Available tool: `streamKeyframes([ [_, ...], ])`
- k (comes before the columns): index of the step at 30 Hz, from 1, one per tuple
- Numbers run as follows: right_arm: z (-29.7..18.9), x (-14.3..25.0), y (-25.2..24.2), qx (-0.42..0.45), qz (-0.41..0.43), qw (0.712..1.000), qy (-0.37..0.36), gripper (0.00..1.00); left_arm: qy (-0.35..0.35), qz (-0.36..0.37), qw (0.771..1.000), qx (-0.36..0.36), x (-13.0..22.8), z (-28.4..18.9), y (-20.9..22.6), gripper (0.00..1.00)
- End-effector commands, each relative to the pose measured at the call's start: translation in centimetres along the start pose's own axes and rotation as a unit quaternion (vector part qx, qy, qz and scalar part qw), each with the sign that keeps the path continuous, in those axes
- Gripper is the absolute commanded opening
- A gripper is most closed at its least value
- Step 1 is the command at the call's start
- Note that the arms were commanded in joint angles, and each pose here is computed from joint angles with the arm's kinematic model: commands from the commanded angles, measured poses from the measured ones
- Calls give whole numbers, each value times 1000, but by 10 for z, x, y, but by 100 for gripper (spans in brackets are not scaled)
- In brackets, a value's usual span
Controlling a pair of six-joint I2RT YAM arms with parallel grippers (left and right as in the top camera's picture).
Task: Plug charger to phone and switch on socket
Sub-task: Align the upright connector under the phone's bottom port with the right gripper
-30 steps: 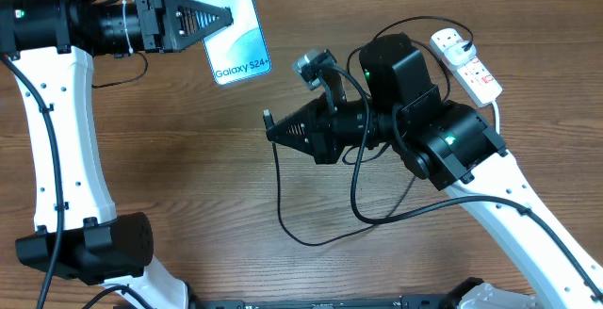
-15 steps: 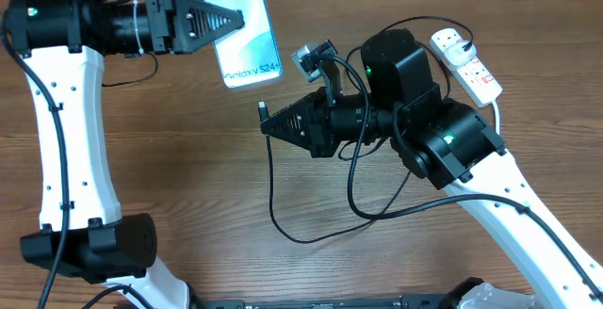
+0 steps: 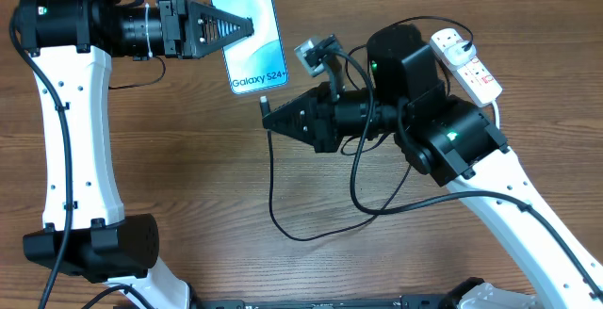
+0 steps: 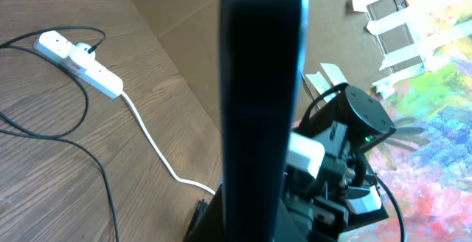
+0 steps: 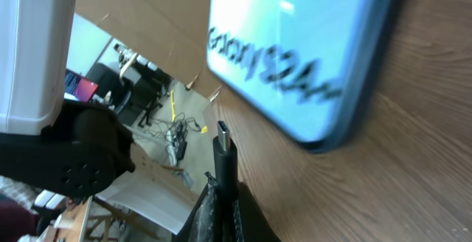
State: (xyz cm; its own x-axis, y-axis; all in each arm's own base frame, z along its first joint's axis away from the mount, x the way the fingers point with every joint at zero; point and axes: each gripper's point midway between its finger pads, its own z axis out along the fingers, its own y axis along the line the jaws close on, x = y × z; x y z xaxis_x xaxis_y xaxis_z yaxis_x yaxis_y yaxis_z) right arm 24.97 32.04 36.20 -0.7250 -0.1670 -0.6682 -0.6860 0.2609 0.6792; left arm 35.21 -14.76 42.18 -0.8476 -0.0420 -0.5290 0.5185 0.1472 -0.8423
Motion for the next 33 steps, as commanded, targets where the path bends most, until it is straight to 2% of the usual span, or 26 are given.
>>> streamKeyframes([
  [1,-5,-8,2,-4,-6,1000,-10,4,-3,28,1000,13,-1,-1,-15,4],
  [33,-1,-4,1,-11,6,1000,1,4,2,27,999,22,1,4,-19,4],
])
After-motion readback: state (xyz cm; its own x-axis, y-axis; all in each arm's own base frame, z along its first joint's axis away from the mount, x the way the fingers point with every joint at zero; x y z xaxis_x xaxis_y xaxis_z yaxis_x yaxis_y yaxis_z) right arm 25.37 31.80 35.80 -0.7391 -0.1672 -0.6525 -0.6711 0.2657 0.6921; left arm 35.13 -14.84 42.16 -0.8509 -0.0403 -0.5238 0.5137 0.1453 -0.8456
